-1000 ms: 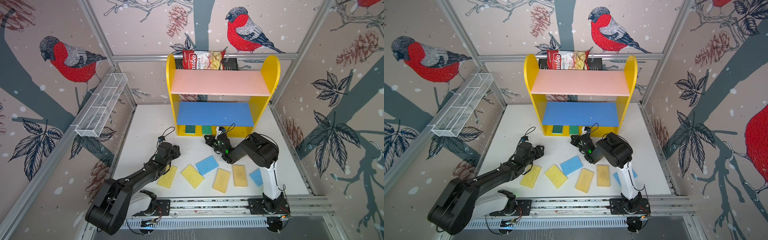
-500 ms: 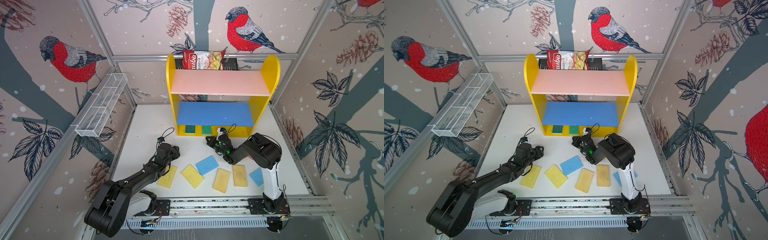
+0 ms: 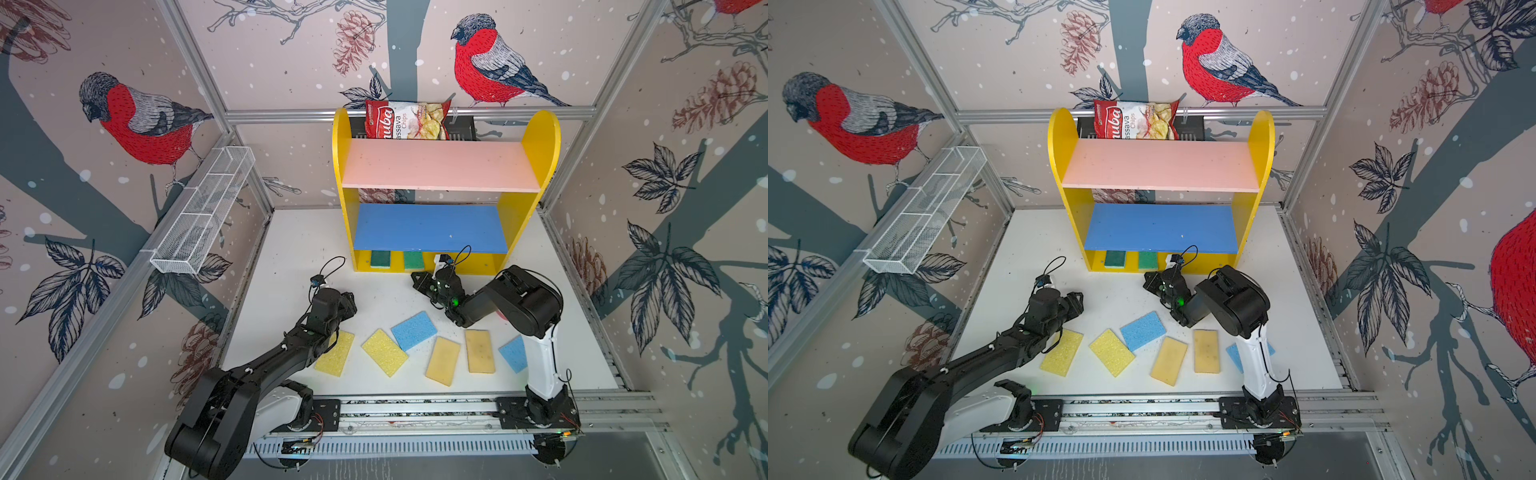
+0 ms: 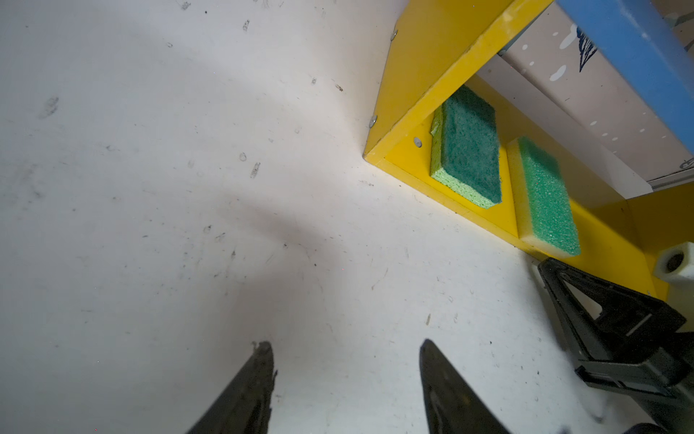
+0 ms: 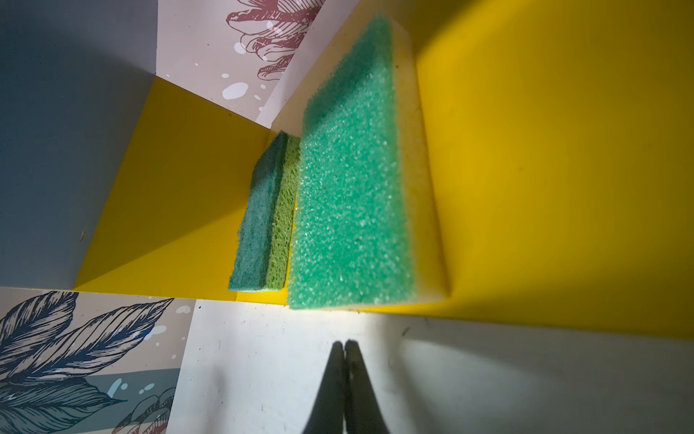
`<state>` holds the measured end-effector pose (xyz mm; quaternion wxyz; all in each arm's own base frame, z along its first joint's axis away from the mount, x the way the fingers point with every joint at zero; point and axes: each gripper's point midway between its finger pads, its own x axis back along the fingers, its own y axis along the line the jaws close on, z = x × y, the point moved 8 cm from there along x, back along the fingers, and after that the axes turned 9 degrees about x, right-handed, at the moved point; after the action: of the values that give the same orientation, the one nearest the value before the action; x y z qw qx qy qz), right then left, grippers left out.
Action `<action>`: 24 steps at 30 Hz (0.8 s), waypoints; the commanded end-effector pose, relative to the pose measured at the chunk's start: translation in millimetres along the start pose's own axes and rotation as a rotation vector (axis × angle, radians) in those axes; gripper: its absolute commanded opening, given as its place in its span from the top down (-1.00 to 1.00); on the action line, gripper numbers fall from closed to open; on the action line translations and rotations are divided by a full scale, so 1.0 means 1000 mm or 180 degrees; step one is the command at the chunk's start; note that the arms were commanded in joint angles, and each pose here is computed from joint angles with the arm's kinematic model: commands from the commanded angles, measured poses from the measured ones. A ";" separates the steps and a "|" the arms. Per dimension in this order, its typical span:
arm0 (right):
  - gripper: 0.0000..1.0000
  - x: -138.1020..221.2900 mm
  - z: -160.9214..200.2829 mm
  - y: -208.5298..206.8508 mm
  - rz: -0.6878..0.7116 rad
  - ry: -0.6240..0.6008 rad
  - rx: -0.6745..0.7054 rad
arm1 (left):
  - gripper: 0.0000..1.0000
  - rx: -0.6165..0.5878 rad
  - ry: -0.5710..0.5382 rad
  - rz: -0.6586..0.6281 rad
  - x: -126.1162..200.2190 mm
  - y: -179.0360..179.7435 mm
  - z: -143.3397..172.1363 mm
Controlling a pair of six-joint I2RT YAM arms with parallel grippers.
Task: Arrange cleaning sponges on a shelf
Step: Move the cleaning sponge to the shelf.
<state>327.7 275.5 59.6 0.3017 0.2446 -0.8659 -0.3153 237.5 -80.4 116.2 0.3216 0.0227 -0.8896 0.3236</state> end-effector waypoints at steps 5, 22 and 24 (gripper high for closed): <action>0.88 0.005 0.020 -0.023 0.0426 0.0279 0.0061 | -0.24 0.0003 -0.0080 -0.0022 0.001 0.002 -0.002; 0.88 0.008 0.025 -0.019 0.0397 0.0305 0.0029 | -0.25 0.0106 -0.0139 -0.0055 0.004 0.005 -0.004; 0.88 0.007 0.022 -0.020 0.0393 0.0274 0.0026 | -0.25 0.0096 -0.0139 -0.0064 0.003 0.005 -0.004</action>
<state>317.9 275.5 59.0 0.3050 0.2414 -0.8699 -0.3032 233.2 -74.9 114.6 0.3126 0.0395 -0.8884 0.3339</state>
